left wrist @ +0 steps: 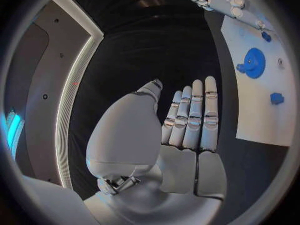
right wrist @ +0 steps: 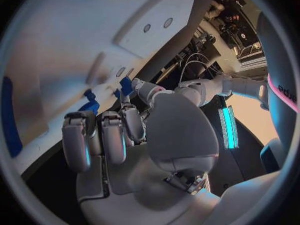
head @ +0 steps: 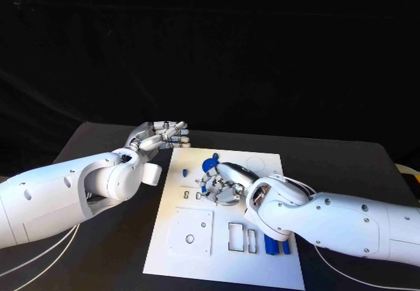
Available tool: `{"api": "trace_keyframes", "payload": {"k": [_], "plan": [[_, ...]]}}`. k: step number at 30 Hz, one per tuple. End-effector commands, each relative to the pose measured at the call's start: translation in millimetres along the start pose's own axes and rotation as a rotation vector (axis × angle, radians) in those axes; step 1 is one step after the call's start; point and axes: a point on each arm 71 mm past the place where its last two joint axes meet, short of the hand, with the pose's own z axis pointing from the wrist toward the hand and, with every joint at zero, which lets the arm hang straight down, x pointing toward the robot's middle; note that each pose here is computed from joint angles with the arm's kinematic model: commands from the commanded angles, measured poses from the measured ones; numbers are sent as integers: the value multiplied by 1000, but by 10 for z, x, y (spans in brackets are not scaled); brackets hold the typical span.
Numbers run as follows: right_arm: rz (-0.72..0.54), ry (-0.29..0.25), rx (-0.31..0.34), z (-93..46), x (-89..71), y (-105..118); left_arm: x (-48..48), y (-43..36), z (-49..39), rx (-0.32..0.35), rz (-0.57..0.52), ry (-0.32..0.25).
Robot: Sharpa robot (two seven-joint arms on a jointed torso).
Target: Assemble the parts on the task board
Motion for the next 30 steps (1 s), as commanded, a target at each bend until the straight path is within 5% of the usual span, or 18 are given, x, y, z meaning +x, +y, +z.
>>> {"api": "trace_keyframes", "payload": {"k": [1, 30], "plan": [[-87, 24, 13, -4, 90, 4, 34, -5, 4, 3, -11, 25], [-182, -27, 15, -10, 165, -38, 13, -4, -5, -3, -10, 24]]}}
